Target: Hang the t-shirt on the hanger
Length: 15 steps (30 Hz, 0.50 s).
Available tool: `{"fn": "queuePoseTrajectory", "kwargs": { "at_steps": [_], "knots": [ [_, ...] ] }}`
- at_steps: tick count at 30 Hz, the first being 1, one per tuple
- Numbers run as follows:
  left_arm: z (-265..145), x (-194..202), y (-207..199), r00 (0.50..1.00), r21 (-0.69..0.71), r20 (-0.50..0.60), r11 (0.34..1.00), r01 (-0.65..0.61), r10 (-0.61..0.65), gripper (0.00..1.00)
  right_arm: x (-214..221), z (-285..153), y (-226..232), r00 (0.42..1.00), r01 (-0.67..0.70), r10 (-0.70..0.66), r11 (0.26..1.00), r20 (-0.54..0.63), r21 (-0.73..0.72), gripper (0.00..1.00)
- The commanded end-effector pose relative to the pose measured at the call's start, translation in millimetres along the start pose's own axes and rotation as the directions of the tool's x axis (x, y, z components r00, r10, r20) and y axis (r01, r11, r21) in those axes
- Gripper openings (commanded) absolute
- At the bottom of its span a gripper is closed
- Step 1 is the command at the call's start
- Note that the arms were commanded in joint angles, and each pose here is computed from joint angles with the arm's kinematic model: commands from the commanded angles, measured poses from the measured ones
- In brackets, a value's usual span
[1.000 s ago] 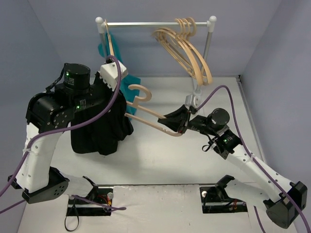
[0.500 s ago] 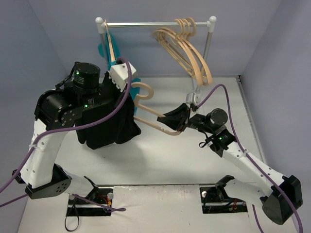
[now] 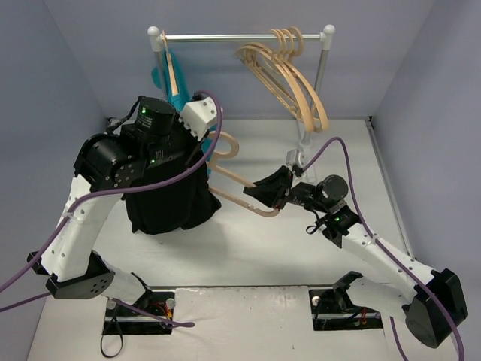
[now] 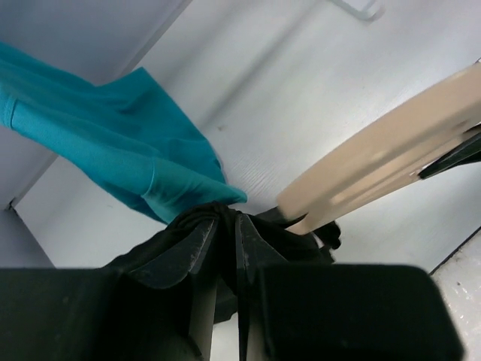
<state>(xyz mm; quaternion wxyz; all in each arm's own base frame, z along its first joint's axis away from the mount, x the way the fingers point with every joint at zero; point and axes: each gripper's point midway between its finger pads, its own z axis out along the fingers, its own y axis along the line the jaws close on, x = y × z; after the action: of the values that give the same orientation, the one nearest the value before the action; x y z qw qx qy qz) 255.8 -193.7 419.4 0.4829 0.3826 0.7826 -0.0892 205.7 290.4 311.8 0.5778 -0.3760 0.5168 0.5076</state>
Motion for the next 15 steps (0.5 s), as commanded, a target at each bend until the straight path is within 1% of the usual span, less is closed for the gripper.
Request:
{"fn": "queuePoseTrajectory", "kwargs": {
  "at_steps": [1,3,5,8,9,10,13,14,15],
  "knots": [
    [-13,-40,-17,0.990,0.043,0.143,0.999,-0.010,0.004,0.09,-48,2,5,0.978,0.139,-0.137,0.990,0.159,-0.004,0.00],
    [-20,-47,-30,0.985,0.080,0.172,0.997,-0.024,0.010,0.09,-46,2,2,0.979,0.136,-0.135,0.991,0.154,0.005,0.00],
    [-26,-49,-35,0.982,0.091,0.188,0.995,-0.030,0.013,0.09,-45,1,-2,0.980,0.136,-0.136,0.991,0.148,0.011,0.00],
    [-24,-38,-16,0.989,-0.020,0.146,1.000,-0.020,0.022,0.14,-43,-2,-9,0.980,0.136,-0.138,0.990,0.140,0.024,0.00],
    [-23,-35,-13,0.991,-0.040,0.132,0.999,-0.022,0.027,0.17,-45,-2,-9,0.980,0.138,-0.140,0.990,0.140,0.024,0.00],
    [-17,-30,-12,0.993,-0.048,0.111,0.998,-0.028,0.033,0.22,-46,-2,-9,0.980,0.140,-0.142,0.990,0.142,0.021,0.00],
    [-11,-26,-9,0.996,-0.074,0.084,0.997,-0.032,0.038,0.26,-47,-1,-8,0.979,0.143,-0.144,0.990,0.142,0.013,0.00],
    [-13,-28,-8,0.995,-0.077,0.091,0.997,-0.031,0.038,0.32,-48,-2,-10,0.979,0.144,-0.146,0.989,0.143,0.022,0.00],
    [-14,-29,-6,0.995,-0.083,0.097,0.996,-0.030,0.038,0.36,-48,-3,-13,0.979,0.143,-0.146,0.989,0.143,0.030,0.00]
  ]
}}
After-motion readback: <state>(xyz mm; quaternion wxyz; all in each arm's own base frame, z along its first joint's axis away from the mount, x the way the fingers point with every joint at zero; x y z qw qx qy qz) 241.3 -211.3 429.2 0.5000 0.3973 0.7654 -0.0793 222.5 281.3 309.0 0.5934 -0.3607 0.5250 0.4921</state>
